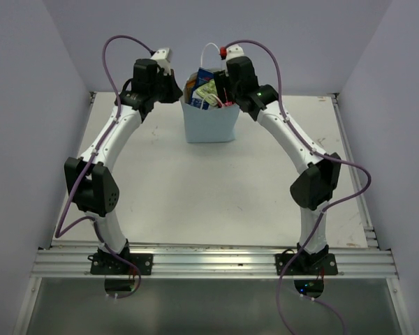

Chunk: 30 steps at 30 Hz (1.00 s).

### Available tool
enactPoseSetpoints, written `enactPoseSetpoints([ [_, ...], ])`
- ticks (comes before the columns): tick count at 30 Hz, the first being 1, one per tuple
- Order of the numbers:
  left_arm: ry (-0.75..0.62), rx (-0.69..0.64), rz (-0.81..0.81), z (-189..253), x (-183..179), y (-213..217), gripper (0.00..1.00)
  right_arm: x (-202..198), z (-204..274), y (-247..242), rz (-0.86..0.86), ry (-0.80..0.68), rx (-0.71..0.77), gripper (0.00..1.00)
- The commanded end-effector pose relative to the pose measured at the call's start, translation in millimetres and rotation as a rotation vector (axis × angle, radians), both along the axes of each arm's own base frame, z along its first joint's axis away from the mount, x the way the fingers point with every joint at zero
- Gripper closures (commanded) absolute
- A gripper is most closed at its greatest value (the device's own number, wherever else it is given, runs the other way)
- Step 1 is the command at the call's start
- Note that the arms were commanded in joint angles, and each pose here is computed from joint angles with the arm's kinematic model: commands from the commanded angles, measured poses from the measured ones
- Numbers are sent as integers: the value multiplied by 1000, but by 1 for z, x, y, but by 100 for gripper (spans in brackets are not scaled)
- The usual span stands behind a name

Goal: Place the snacks into the paper bag

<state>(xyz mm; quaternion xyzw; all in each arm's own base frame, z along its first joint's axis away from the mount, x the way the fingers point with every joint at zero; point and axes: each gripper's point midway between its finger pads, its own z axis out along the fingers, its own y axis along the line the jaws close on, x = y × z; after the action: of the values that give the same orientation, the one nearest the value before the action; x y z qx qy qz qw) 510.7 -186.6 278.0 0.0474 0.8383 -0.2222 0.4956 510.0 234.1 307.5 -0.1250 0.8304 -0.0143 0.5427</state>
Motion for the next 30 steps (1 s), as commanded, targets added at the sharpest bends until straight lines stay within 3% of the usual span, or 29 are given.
enactPoseSetpoints([
  [1, -117, -47, -9, 46, -3, -1, 100, 5, -7, -19, -60, 5, 1, 26],
  [7, -119, -51, -16, 46, -3, -2, 100, 10, -25, -30, -87, 33, -12, 27],
  [10, -120, -50, -24, 45, -4, -4, 100, 12, -32, -33, -95, 44, -19, 44],
  [11, -118, -48, -23, 44, -3, -4, 100, 12, -34, -33, -94, 48, -22, 55],
  [14, -130, -33, -28, 45, -5, -6, 100, 13, -43, -34, -89, 70, -29, 74],
  [15, -130, -28, -30, 45, -5, -7, 100, 12, -45, -33, -88, 79, -29, 94],
  [16, -130, -24, -29, 44, -6, -7, 100, 12, -46, -33, -85, 82, -30, 100],
  [22, -162, 25, -5, 52, -12, -7, 100, 5, -28, -32, -62, 69, -9, 100],
  [30, -219, 110, 109, 82, -34, -1, 100, -39, 37, -22, 4, 0, 2, 100],
])
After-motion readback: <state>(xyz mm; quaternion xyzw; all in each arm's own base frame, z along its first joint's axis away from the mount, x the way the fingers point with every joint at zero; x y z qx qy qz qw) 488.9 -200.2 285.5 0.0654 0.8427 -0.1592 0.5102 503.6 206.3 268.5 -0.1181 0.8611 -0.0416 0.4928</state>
